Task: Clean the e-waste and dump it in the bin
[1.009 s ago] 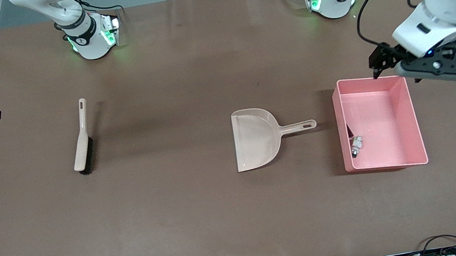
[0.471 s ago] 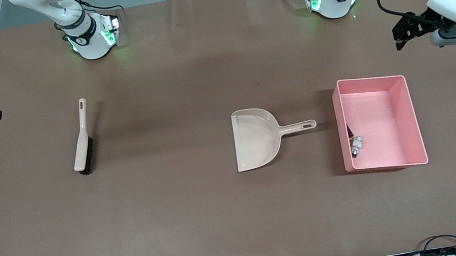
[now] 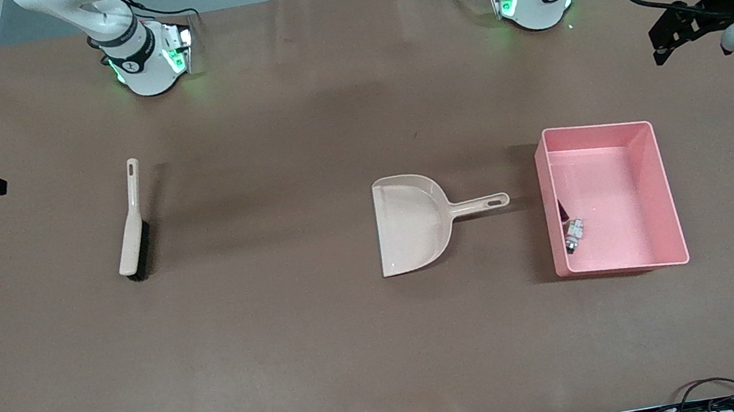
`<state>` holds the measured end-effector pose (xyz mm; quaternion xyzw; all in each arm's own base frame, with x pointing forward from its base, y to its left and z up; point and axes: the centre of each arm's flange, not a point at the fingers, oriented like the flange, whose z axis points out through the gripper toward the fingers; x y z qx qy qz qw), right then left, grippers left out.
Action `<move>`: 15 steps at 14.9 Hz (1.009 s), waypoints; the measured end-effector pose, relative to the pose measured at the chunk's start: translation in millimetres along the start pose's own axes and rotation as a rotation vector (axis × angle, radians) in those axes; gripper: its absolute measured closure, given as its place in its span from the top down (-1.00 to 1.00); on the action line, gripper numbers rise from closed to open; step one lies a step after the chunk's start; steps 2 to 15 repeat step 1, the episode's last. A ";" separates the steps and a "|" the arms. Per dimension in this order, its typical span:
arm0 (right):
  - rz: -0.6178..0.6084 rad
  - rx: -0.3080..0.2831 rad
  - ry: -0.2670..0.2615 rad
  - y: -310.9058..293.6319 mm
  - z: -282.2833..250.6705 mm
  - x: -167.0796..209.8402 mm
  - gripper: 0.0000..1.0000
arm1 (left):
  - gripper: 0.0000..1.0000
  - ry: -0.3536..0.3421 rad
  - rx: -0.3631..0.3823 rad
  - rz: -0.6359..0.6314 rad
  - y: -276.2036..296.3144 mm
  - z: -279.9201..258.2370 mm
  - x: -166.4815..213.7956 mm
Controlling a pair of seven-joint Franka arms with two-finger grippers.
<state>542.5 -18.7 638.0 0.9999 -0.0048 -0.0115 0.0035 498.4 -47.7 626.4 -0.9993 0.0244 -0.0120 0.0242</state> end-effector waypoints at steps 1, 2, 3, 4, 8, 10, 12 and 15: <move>0.000 0.000 0.006 0.1 -2.1 0.1 1.00 | 1.00 -0.002 0.000 -0.001 -1.3 0.8 0.0; 0.000 0.000 0.006 0.1 -2.1 0.1 1.00 | 1.00 -0.002 0.000 -0.001 -1.3 0.8 0.0; 0.000 0.000 0.006 0.1 -2.1 0.1 1.00 | 1.00 -0.002 0.000 -0.001 -1.3 0.8 0.0; 0.000 0.000 0.006 0.1 -2.1 0.1 1.00 | 1.00 -0.002 0.000 -0.001 -1.3 0.8 0.0; 0.000 0.000 0.006 0.1 -2.1 0.1 1.00 | 1.00 -0.002 0.000 -0.001 -1.3 0.8 0.0; 0.000 0.000 0.006 0.1 -2.1 0.1 1.00 | 1.00 -0.002 0.000 -0.001 -1.3 0.8 0.0; 0.000 0.000 0.006 0.1 -2.1 0.1 1.00 | 1.00 -0.002 0.000 -0.001 -1.3 0.8 0.0; 0.000 0.000 0.006 0.1 -2.1 0.1 1.00 | 1.00 -0.002 0.000 -0.001 -1.3 0.8 0.0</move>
